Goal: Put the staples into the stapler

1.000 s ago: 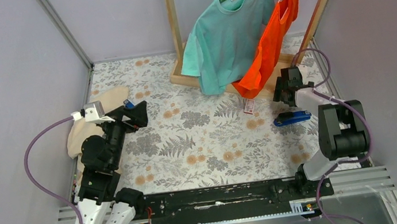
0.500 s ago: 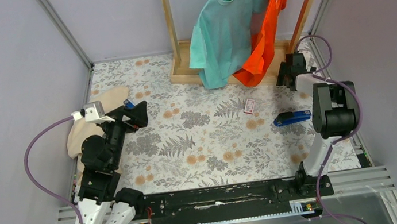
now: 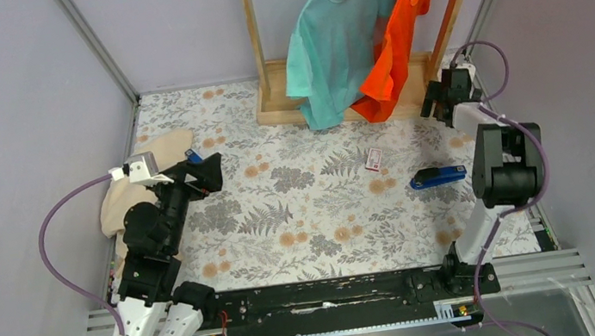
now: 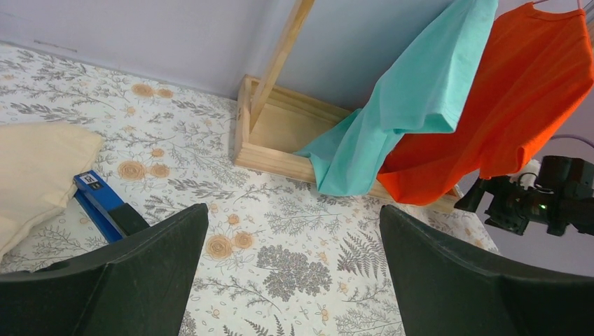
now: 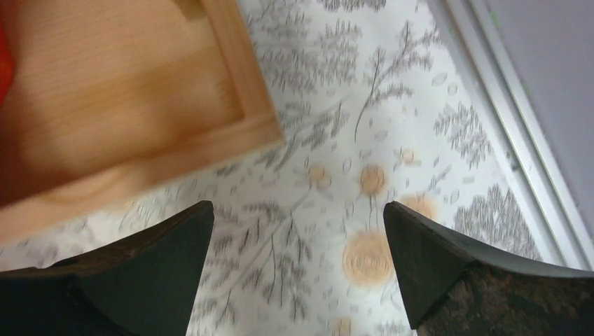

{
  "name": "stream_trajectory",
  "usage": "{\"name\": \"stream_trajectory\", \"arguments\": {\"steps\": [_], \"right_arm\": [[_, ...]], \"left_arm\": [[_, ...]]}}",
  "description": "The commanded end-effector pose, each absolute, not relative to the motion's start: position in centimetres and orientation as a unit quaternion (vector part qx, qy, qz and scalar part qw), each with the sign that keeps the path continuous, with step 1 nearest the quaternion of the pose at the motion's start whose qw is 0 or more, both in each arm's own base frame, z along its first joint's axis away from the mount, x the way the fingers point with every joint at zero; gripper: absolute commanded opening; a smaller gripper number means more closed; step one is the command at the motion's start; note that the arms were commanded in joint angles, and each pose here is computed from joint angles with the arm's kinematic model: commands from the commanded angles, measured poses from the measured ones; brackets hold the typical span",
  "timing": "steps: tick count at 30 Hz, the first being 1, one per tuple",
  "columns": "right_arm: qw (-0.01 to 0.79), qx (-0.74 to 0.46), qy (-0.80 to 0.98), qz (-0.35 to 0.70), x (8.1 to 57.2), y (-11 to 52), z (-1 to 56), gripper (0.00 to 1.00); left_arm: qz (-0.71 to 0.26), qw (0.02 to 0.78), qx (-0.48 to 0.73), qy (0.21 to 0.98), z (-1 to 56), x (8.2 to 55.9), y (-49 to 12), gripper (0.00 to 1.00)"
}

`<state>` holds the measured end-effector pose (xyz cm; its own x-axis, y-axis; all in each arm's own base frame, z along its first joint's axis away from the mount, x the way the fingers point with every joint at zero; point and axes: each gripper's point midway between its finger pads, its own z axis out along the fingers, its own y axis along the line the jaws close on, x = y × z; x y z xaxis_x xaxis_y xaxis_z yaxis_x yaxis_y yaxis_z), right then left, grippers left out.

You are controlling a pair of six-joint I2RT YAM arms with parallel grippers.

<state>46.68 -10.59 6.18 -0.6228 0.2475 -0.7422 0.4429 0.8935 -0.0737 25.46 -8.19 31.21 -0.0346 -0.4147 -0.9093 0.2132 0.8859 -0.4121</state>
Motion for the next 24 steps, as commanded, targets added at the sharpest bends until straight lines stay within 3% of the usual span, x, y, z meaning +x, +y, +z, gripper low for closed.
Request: {"name": "stream_trajectory", "arguments": {"steps": [1, 7, 24], "right_arm": [[0.420, 0.216, 0.880, -0.055, 44.3, -8.1, 10.0, 0.99], [0.399, 0.215, 0.891, 0.014, 39.7, -4.0, 10.0, 0.99], [0.363, 0.124, 0.920, 0.084, 34.0, 8.6, 6.8, 0.99]], "left_arm": [[-0.239, 0.683, -0.078, 0.686, 30.8, 25.4, -8.5, 1.00], [-0.237, 0.653, -0.104, 0.712, 29.3, 25.5, -8.4, 1.00], [-0.284, 0.572, -0.172, 0.750, 24.6, 25.2, -9.9, 1.00]]}}
